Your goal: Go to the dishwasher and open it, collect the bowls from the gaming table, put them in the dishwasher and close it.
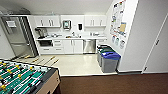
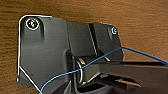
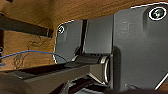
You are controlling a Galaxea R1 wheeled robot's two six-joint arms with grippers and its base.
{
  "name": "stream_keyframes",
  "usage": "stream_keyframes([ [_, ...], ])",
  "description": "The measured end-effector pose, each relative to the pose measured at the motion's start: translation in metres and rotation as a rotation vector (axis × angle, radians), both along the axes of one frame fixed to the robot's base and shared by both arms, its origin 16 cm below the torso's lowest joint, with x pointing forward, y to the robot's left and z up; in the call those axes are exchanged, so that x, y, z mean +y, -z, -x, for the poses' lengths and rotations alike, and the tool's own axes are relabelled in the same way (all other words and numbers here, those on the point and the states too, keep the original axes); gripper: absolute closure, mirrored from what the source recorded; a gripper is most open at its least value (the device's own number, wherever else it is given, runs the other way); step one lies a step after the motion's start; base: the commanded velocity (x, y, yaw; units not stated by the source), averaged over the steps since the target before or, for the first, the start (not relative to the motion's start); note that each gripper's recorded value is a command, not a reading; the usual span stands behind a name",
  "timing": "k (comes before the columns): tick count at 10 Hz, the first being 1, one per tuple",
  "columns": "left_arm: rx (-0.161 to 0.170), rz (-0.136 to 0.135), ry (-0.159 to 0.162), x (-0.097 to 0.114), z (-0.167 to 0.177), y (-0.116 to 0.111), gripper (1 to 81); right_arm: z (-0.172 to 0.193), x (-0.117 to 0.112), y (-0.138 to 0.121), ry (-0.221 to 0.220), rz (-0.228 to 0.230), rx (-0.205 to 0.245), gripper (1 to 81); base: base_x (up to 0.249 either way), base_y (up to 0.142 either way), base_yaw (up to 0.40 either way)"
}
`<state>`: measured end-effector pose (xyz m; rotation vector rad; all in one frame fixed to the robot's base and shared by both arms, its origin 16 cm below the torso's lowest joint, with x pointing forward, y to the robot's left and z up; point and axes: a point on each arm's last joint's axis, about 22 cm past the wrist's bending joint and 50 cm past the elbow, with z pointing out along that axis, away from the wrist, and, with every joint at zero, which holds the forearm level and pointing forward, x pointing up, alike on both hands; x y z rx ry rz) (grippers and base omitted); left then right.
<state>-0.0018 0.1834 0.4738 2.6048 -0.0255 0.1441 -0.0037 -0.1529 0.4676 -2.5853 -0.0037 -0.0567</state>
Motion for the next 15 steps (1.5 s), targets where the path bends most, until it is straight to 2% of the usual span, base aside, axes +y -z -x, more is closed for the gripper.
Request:
stream_keyframes([
  [4, 0.0, -0.007, -0.001, 0.0034, 0.0, 0.0013, 1.0, -0.0006, 0.0, 0.0, 0.0, 0.0, -0.001, 1.0, 0.169, 0.0, 0.0],
  [15, -0.002, -0.004, -0.001, 0.0014, -0.0017, 0.0011, 1.0, -0.0071, -0.0032, 0.0004, -0.001, 0.005, -0.01, 1.0, 0.177, 0.0, 0.0],
])
